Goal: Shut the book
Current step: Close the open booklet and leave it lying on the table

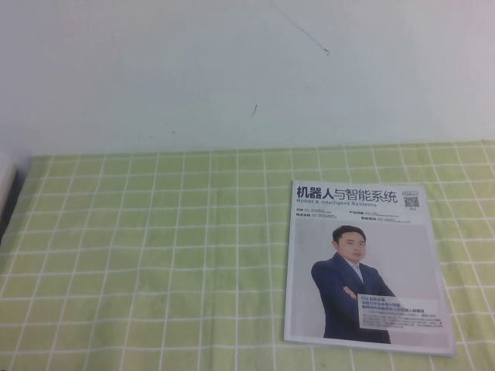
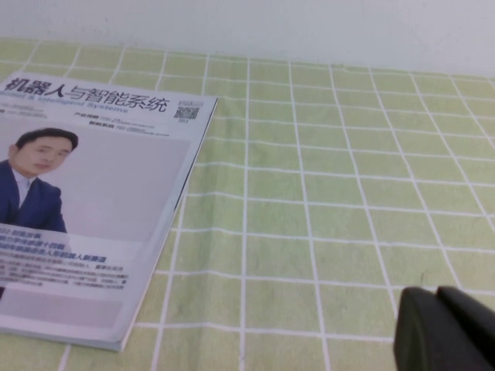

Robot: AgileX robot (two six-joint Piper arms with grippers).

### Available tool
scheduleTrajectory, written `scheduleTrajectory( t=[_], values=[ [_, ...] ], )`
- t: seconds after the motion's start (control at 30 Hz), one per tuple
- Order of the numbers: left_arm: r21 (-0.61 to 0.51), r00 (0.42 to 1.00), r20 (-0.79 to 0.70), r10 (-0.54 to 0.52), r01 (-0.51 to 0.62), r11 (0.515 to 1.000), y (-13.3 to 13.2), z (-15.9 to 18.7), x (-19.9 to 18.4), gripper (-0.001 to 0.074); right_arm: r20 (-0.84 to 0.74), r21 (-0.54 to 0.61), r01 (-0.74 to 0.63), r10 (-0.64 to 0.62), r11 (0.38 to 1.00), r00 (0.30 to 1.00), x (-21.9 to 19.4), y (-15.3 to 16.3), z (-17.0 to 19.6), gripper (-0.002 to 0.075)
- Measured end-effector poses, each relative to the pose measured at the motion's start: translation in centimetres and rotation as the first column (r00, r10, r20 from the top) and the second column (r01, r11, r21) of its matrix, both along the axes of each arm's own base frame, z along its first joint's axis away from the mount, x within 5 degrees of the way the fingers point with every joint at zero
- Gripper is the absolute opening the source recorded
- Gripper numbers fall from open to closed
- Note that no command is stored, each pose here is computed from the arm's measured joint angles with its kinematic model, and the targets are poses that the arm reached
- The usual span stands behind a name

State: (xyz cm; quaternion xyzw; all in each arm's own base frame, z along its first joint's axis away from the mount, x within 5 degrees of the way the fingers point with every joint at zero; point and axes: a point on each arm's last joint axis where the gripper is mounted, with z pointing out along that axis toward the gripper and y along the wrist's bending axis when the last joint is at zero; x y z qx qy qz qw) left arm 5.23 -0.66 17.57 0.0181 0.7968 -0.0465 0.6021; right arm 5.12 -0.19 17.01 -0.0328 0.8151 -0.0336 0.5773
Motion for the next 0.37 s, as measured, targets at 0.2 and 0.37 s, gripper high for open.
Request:
scheduleTrajectory(
  t=[0.2, 0.37],
  values=[
    [0.000, 1.000, 0.000, 0.000, 0.000, 1.000, 0.00, 0.00, 0.00, -0.0004, 0.000, 0.000, 0.000, 0.000, 1.000, 1.000, 0.00, 0.00, 0.00, -0.0003],
    [-0.002, 1.000, 0.000, 0.014, -0.014, 1.000, 0.07, 0.00, 0.01, -0.0004, 0.000, 0.000, 0.000, 0.000, 1.000, 1.000, 0.00, 0.00, 0.00, -0.0003]
  ],
)
